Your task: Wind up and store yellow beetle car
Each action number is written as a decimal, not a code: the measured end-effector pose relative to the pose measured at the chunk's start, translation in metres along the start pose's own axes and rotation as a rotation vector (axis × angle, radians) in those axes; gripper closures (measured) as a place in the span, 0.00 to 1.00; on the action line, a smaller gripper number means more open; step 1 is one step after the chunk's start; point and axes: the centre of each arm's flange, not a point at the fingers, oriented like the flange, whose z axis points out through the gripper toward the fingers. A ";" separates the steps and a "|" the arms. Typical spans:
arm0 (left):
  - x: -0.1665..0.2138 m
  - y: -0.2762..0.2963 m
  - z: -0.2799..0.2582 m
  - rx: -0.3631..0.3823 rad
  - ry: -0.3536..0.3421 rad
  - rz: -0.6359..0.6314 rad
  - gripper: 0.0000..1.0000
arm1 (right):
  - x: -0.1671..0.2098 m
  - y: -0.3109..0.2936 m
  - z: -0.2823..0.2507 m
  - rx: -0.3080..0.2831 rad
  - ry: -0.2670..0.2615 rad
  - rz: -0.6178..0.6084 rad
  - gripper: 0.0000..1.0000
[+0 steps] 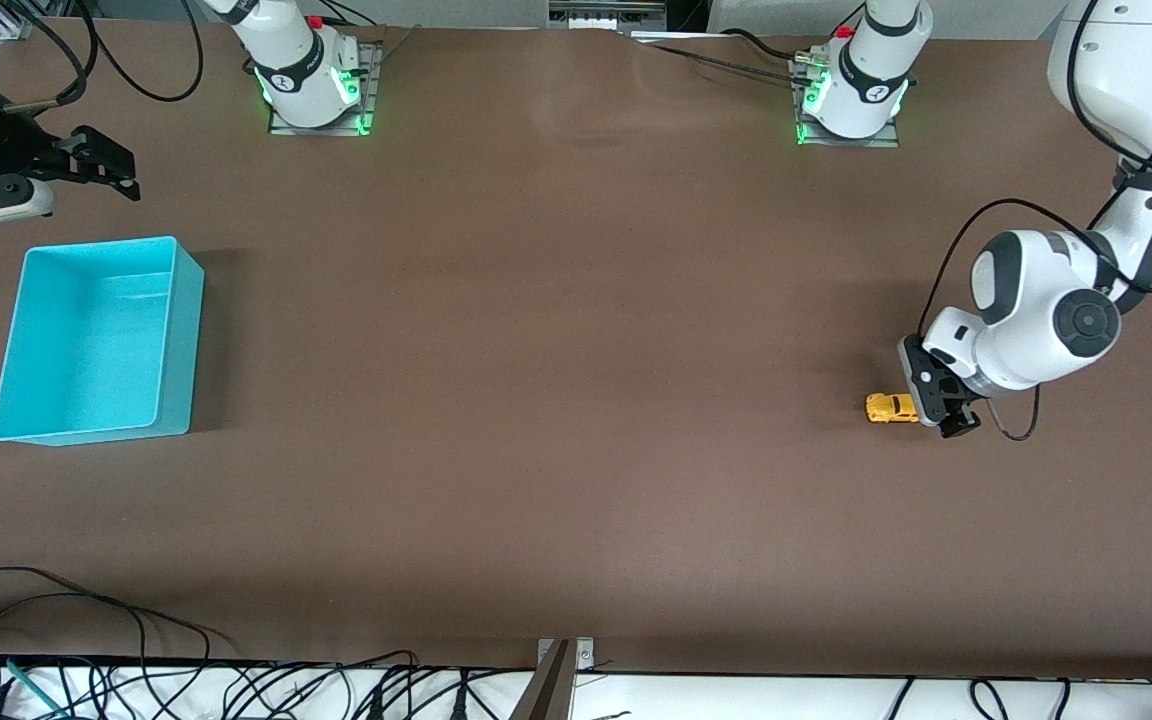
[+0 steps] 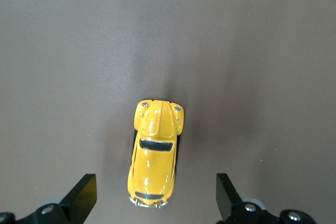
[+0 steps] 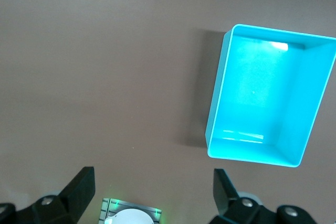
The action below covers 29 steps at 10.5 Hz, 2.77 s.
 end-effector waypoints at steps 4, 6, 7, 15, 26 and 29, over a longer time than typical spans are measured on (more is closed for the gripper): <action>0.000 0.001 0.028 0.019 0.009 0.059 0.00 | 0.000 0.000 0.000 0.000 0.001 0.000 0.00; 0.000 0.001 0.031 0.018 0.009 0.063 0.06 | 0.000 0.000 0.000 0.000 0.001 0.000 0.00; 0.000 0.001 0.031 0.017 0.009 0.064 0.19 | 0.000 0.000 0.000 0.000 0.001 0.000 0.00; 0.000 0.000 0.031 0.022 0.010 0.093 0.58 | 0.001 0.000 0.001 0.000 0.001 0.000 0.00; -0.129 -0.011 0.033 0.028 0.008 0.079 0.58 | 0.001 0.000 0.001 0.000 0.001 0.000 0.00; -0.189 -0.013 0.033 0.042 0.006 0.095 0.58 | 0.001 0.000 0.001 0.000 0.001 0.000 0.00</action>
